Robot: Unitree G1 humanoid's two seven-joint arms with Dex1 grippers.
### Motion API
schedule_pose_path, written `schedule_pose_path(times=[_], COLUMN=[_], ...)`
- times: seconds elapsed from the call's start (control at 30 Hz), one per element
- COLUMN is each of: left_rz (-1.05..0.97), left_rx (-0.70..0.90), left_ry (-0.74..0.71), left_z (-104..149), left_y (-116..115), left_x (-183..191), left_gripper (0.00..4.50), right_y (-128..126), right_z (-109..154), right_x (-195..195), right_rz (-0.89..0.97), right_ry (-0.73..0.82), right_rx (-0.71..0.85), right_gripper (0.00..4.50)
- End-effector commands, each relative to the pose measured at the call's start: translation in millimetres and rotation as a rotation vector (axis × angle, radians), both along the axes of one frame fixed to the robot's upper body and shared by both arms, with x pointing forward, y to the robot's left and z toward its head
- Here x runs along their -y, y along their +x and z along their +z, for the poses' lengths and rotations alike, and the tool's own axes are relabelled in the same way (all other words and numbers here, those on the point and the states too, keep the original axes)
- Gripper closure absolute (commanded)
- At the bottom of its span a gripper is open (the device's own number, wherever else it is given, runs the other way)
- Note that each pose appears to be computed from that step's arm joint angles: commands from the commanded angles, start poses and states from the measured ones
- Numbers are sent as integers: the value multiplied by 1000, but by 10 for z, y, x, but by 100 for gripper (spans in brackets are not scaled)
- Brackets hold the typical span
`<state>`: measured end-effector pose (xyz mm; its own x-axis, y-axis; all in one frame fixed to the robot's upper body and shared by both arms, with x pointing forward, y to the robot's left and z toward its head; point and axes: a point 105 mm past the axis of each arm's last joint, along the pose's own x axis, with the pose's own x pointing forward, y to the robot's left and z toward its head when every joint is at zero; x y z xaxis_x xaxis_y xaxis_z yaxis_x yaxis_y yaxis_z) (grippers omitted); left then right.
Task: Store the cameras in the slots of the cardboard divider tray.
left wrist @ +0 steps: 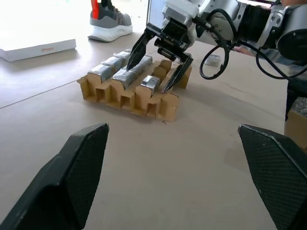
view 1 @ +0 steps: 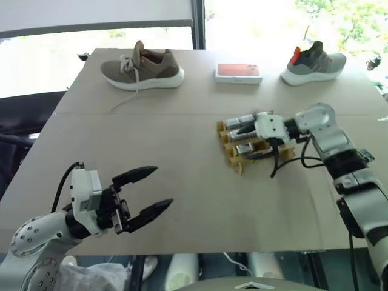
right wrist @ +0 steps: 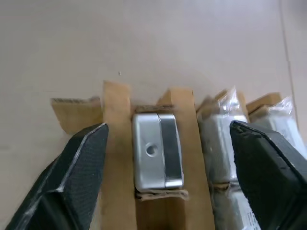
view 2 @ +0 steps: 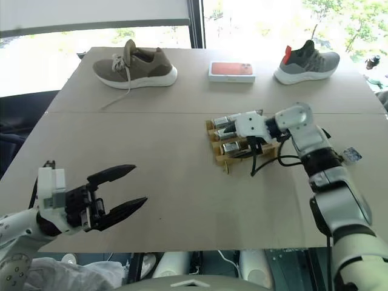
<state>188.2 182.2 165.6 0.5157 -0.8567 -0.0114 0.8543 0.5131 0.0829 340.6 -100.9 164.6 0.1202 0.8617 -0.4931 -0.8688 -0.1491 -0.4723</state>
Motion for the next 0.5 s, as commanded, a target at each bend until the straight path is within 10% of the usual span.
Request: schedule_pose_path(times=[0.03,0.5], left_rz=[-60,-268], left_rx=[38,87], left_ry=[-22,-52], left_z=[68,224], left_y=[45,281], left_x=[107,403], left_gripper=[0,0], right_y=[-194,-309], right_z=[482,-67], right_x=[251,2323], right_rz=[-131,-1461], right_ry=[132,292], right_rx=[54,11], right_gripper=[61,3])
